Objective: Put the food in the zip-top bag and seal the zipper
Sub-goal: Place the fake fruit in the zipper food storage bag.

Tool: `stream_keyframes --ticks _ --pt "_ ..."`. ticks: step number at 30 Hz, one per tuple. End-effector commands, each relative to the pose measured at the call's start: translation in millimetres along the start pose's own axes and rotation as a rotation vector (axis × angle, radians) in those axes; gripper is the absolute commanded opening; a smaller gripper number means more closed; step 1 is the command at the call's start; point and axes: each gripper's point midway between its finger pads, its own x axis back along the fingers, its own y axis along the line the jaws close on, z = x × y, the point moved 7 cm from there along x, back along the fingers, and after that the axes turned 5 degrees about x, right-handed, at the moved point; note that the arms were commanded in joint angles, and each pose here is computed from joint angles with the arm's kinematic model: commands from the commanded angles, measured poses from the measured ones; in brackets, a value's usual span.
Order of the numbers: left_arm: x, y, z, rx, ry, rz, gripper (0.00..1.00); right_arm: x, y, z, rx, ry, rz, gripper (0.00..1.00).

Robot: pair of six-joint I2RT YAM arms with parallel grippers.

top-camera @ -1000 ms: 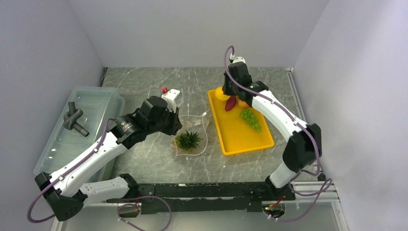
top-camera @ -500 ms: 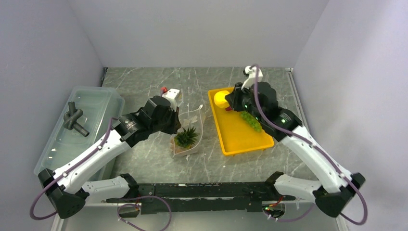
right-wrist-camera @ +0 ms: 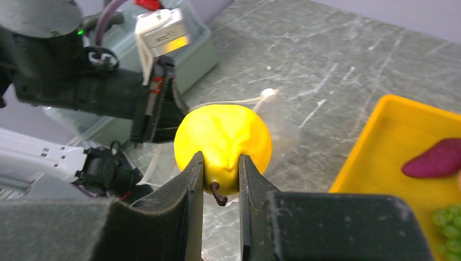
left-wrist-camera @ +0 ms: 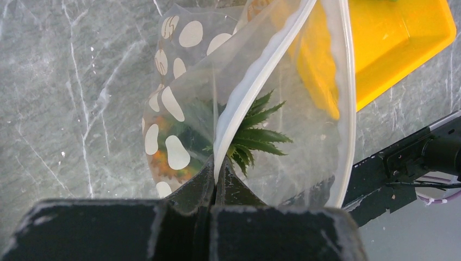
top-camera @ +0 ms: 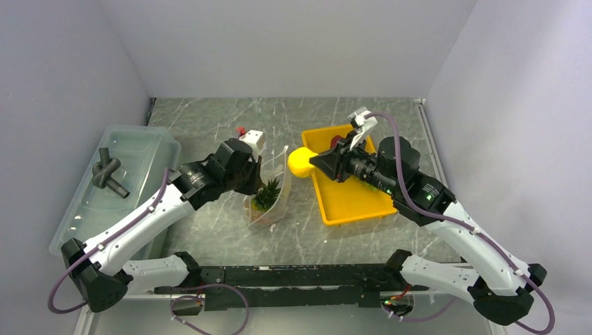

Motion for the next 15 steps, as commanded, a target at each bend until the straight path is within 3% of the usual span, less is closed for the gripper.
stream_keyframes --ticks 1,15 --pt "7.1 -6.3 -13.1 0.014 -0.036 0.014 0.00 -1.7 24.6 -20.7 0.021 -0.083 -0.128 0.00" --pt "18.1 -10.2 -17.8 0.017 -0.051 0.045 0.00 -39.9 46.6 -15.2 0.045 -0.050 -0.095 0.00"
